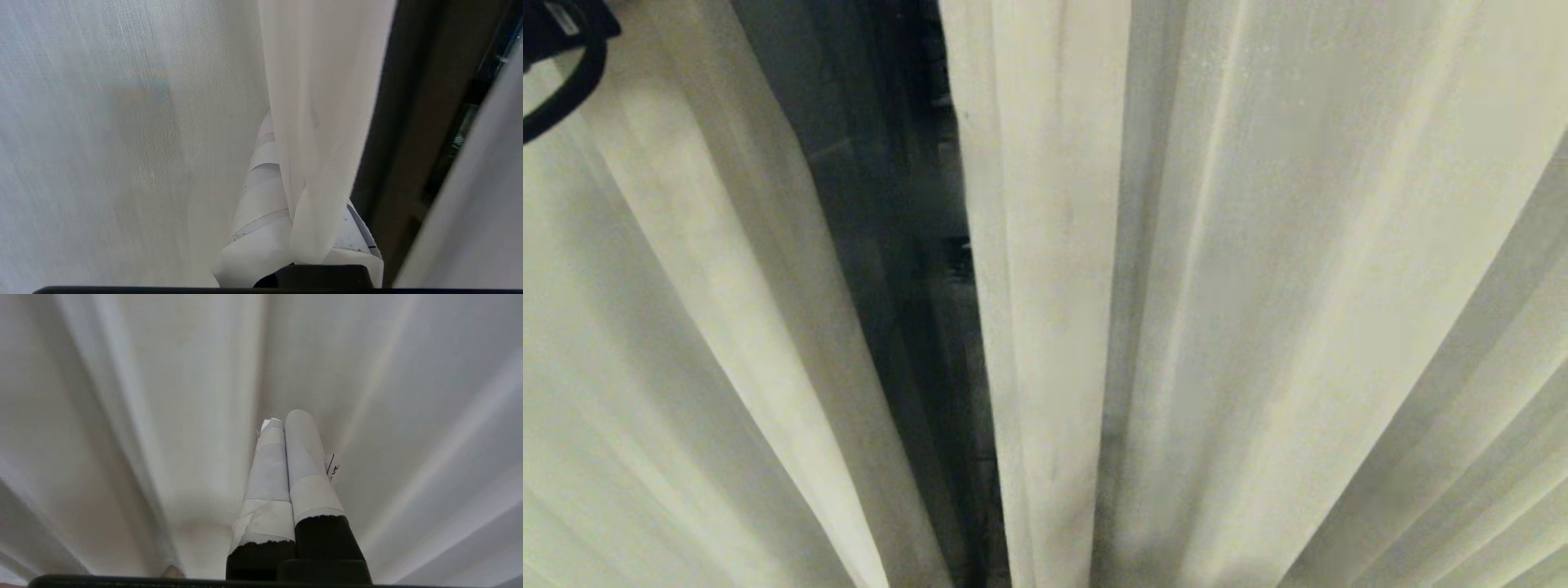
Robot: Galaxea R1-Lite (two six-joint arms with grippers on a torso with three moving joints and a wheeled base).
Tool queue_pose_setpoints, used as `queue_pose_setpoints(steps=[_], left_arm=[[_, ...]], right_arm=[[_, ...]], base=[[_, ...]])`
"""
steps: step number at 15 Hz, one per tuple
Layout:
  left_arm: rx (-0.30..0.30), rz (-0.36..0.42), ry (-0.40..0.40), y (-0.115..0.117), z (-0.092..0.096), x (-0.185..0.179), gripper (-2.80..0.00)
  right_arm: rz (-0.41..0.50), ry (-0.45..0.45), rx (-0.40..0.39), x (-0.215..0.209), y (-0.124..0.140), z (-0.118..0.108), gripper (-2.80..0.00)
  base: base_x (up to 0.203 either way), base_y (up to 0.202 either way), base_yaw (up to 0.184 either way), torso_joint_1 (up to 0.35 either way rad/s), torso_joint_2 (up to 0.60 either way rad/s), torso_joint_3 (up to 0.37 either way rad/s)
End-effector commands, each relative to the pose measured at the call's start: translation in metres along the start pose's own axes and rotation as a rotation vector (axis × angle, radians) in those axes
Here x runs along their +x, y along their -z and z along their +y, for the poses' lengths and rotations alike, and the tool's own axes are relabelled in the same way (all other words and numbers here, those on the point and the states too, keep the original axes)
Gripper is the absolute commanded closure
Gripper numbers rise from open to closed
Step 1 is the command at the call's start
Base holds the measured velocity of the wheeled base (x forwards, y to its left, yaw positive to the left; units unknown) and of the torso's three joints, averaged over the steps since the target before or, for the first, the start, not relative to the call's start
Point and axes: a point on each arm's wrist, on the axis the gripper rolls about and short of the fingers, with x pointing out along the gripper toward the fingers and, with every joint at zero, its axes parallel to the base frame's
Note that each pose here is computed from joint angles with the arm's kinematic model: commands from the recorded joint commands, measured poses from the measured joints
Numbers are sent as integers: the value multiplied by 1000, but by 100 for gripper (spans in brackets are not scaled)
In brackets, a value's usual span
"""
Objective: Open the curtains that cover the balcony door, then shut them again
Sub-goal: Close the inner curtains on both sides
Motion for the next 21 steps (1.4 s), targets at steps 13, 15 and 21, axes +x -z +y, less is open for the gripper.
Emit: queue_pose_setpoints(steps=[13, 15, 21], left_arm=[[-2, -1, 2, 0, -1, 0, 0], [-2, -8, 7, -2, -2, -3, 0], [31, -13, 10, -3, -4, -7, 0]], right_arm=[[2, 0, -1, 0, 0, 0, 0], [2, 0, -1, 0, 0, 0, 0], [2, -1, -1, 0, 0, 0, 0]], base=[[0, -191, 0, 2, 2, 2], [0, -189, -1, 4, 3, 5], [0, -189, -2, 3, 1, 3]])
